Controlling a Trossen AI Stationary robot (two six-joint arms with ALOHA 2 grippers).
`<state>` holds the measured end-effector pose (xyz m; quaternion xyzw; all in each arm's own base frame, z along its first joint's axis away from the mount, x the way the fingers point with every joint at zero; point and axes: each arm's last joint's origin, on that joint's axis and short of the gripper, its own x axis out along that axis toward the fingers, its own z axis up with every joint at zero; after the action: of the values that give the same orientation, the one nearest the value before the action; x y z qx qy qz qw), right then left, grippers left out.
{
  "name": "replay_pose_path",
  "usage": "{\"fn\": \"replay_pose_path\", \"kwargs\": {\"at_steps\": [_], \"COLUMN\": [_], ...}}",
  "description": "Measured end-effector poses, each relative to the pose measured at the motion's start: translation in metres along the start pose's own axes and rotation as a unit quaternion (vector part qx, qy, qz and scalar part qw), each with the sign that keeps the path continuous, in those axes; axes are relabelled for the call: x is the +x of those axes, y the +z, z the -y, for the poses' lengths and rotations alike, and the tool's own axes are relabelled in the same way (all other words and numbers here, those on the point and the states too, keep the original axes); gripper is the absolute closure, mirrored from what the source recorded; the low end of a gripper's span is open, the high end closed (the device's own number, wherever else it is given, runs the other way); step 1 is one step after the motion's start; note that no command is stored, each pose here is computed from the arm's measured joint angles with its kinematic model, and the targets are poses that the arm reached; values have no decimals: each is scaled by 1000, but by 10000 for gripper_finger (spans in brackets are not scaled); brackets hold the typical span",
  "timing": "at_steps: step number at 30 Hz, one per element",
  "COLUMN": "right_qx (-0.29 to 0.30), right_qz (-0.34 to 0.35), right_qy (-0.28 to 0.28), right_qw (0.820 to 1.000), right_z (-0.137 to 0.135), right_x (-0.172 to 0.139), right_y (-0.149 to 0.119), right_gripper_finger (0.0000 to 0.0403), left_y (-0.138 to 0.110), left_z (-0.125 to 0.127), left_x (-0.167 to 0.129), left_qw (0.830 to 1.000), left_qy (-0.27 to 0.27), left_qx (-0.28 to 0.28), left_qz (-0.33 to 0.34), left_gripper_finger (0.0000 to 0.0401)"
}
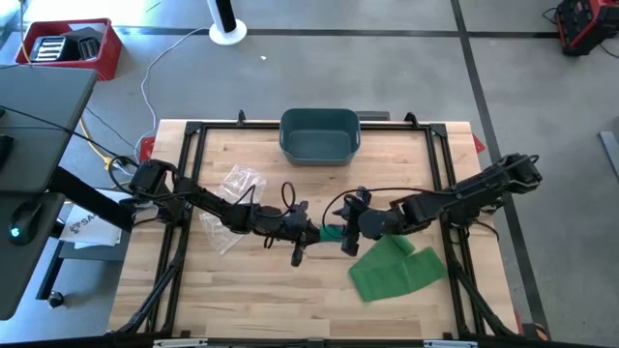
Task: Roll bandage
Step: Roll the blue bandage
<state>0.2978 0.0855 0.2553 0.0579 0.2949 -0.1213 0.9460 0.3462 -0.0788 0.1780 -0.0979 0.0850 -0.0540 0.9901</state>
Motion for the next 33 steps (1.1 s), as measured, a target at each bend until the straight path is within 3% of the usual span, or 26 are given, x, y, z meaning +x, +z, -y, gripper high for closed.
{"fn": "replay_pose_path", "kwargs": {"at_steps": [4, 11, 16, 21, 27, 33], "right_qx": [-15, 1, -5, -5, -37, -60], "right_qz": [-18, 1, 9, 38, 32, 26], "right_qy": [51, 27, 78, 116, 116, 97], "right_qw": [998, 1000, 997, 993, 992, 993], "right_z": [-3, 1, -2, -7, -11, -13], "right_x": [0, -6, -9, -8, 1, 11], "right_y": [-1, 3, 8, 15, 10, 5], "right_gripper_finger": [240, 240, 242, 277, 338, 345], "left_y": [0, 0, 0, -1, -1, -1], "left_z": [0, 0, 0, 0, 0, 0], "left_x": [0, 0, 0, 0, 0, 0], "left_qw": [1000, 1000, 1000, 1000, 1000, 1000], "left_qy": [-4, -1, -1, -1, 1, 1], "left_qx": [-2, -9, -5, -4, -4, -4], "left_qz": [-2, -1, -2, -3, -3, -4], "left_gripper_finger": [394, 394, 394, 394, 394, 394]}}
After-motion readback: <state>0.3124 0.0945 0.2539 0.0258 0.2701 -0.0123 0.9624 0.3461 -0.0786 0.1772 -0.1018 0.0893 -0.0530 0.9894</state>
